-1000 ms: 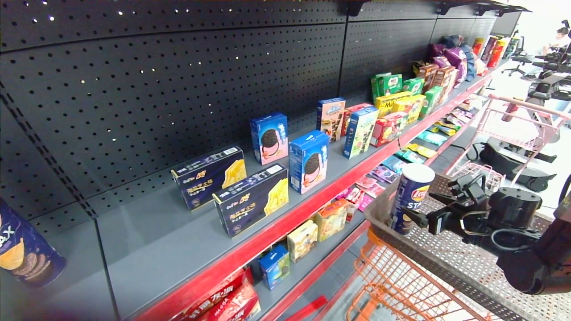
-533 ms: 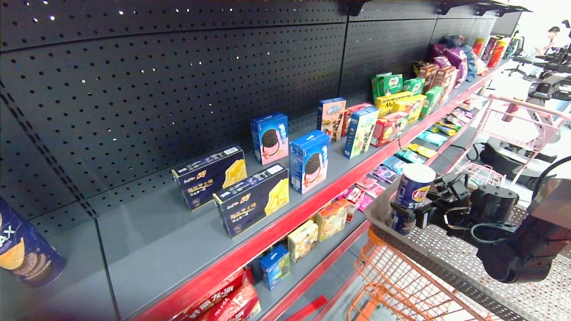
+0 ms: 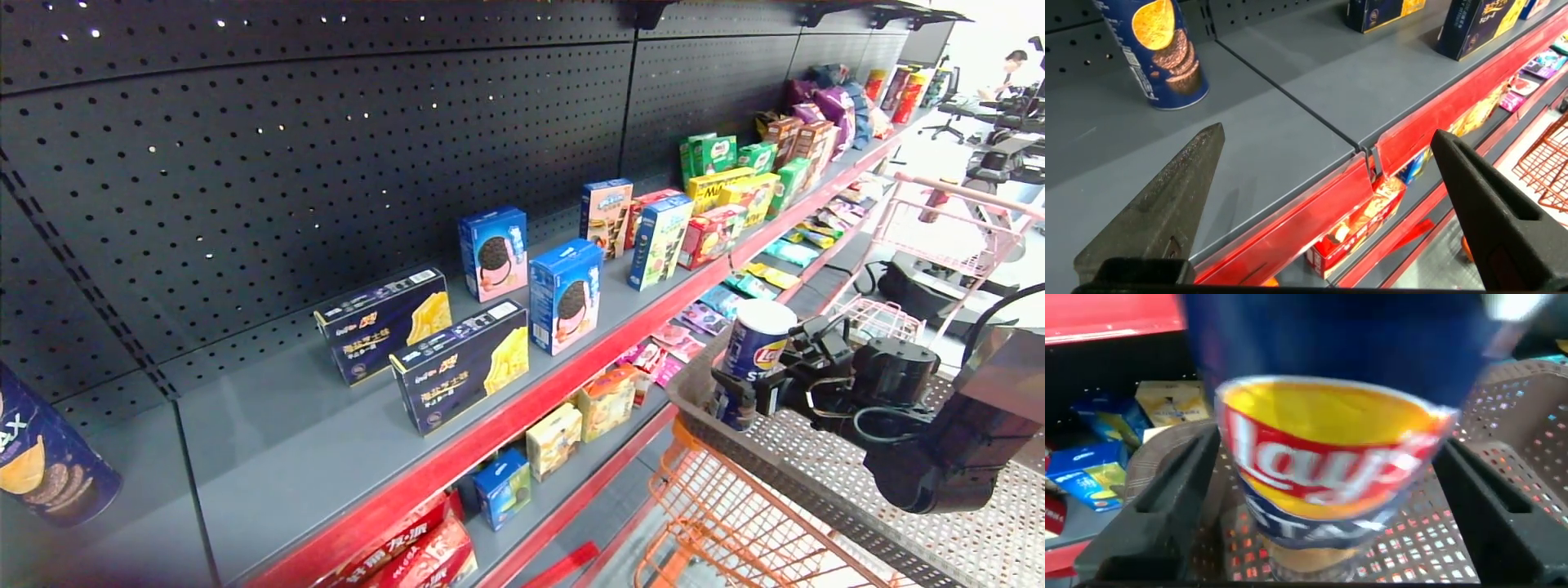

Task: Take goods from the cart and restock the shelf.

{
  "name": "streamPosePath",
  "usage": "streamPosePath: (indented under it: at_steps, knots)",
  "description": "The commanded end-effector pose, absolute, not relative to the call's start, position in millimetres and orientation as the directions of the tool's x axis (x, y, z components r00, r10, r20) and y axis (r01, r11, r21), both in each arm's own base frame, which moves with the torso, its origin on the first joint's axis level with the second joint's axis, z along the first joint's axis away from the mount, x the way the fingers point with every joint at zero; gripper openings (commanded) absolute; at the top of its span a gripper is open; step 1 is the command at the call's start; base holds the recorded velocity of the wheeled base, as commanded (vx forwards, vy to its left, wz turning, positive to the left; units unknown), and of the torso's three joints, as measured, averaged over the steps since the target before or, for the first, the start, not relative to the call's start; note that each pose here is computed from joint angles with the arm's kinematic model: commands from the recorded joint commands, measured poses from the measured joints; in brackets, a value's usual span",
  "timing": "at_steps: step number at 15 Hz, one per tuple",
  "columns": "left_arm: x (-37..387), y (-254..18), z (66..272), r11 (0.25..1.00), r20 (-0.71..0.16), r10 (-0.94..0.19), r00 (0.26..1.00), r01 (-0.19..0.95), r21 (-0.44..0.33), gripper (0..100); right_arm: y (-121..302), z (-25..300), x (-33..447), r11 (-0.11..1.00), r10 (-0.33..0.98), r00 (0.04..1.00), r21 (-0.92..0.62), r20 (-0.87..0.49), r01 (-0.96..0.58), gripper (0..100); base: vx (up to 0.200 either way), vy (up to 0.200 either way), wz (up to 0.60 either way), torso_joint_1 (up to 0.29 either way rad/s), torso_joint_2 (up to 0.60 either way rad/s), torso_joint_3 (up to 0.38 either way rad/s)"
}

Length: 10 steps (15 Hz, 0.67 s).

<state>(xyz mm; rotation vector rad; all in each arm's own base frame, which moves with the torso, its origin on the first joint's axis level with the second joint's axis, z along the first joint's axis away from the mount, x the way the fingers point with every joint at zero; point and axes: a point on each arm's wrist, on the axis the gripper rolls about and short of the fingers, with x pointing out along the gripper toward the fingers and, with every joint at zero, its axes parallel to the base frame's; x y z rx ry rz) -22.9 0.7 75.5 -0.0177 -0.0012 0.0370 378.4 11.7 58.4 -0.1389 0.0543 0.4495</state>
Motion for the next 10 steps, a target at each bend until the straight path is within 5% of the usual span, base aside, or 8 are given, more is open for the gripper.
streamPosePath:
  at_steps: [1, 3, 4, 10]
  knots:
    - [-22.8, 0.7, 75.5, 0.999, 0.0, 0.038, 0.999, -0.038, -0.018, 100, 11.3, 56.8, 380.0, 0.892, 0.428, 0.9, -0.123, -0.083, -0.435, 100, 0.0, 0.0, 0.0, 0.0, 0.0, 0.0]
    - [-22.8, 0.7, 75.5, 0.999, 0.0, 0.038, 0.999, -0.038, -0.018, 100, 11.9, 56.0, 380.1, 0.88, 0.454, 0.888, -0.121, -0.078, -0.46, 100, 0.0, 0.0, 0.0, 0.0, 0.0, 0.0]
    - [-22.8, 0.7, 75.5, 0.999, 0.0, 0.038, 0.999, -0.038, -0.018, 100, 11.8, 54.0, 381.1, 0.868, 0.475, 0.876, -0.121, -0.08, -0.482, 0, 0.0, 0.0, 0.0, 0.0, 0.0, 0.0]
    - [-22.8, 0.7, 75.5, 0.999, 0.0, 0.038, 0.999, -0.038, -0.018, 100, 10.8, 62.9, 377.9, 0.865, 0.479, 0.876, -0.135, -0.058, -0.483, 0, 0.0, 0.0, 0.0, 0.0, 0.0, 0.0]
